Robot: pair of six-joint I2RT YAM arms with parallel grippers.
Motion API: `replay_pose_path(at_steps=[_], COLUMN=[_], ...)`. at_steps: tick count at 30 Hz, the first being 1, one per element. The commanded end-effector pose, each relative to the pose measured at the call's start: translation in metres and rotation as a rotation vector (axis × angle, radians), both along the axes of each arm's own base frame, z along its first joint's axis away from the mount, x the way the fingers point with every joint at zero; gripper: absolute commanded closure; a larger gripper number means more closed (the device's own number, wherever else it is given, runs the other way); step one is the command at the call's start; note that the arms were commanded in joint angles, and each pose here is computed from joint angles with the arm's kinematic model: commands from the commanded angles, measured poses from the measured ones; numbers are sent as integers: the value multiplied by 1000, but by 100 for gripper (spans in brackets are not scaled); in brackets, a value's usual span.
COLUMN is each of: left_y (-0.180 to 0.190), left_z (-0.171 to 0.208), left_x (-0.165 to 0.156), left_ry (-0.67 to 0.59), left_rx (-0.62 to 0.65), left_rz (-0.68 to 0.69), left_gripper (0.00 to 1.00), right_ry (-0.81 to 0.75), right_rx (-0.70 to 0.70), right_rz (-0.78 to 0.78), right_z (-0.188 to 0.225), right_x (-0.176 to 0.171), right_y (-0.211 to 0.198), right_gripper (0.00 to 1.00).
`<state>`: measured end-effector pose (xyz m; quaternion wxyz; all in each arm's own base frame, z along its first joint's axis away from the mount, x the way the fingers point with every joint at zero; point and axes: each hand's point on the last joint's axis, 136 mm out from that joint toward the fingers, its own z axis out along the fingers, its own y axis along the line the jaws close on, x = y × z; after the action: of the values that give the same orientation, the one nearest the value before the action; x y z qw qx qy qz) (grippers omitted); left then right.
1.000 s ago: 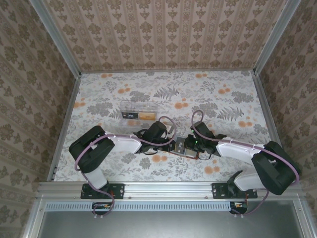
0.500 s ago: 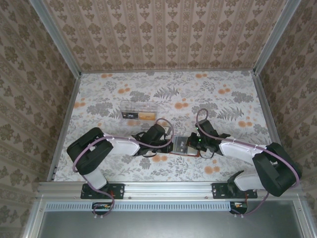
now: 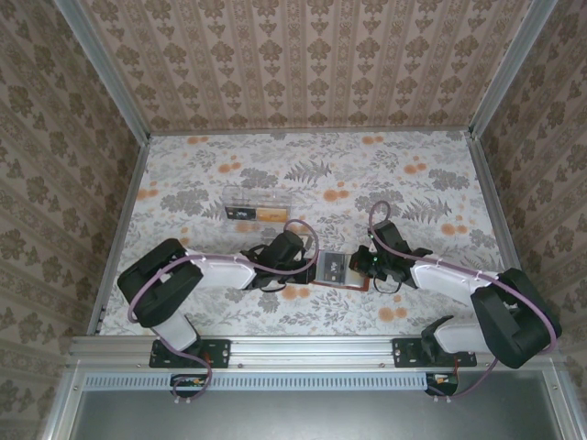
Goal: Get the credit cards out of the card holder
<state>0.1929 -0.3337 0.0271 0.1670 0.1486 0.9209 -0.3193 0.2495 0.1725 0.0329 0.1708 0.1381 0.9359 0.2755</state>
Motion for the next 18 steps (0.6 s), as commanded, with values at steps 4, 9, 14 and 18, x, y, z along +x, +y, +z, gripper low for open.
replay_pose_path(at_steps=[4,9,14,18], left_y=[-11,-20,-25,-27], left_z=[32,37,33,29], left_x=[13,17,21,22], left_ry=[-85,-97,-88,-76], left_rx=[7,0,2,-5], left_rz=[-34,-61,-69,-70], left_gripper=[89,89,89,89], right_ry=[15,-24,-60,-61], right_rx=[40,28,24,43], right_rz=[48,57,50,46], right_z=[0,13,24,23], right_x=[-5,-8,-12,-14], right_y=[12,15,13,17], right_gripper=[92,78,71,69])
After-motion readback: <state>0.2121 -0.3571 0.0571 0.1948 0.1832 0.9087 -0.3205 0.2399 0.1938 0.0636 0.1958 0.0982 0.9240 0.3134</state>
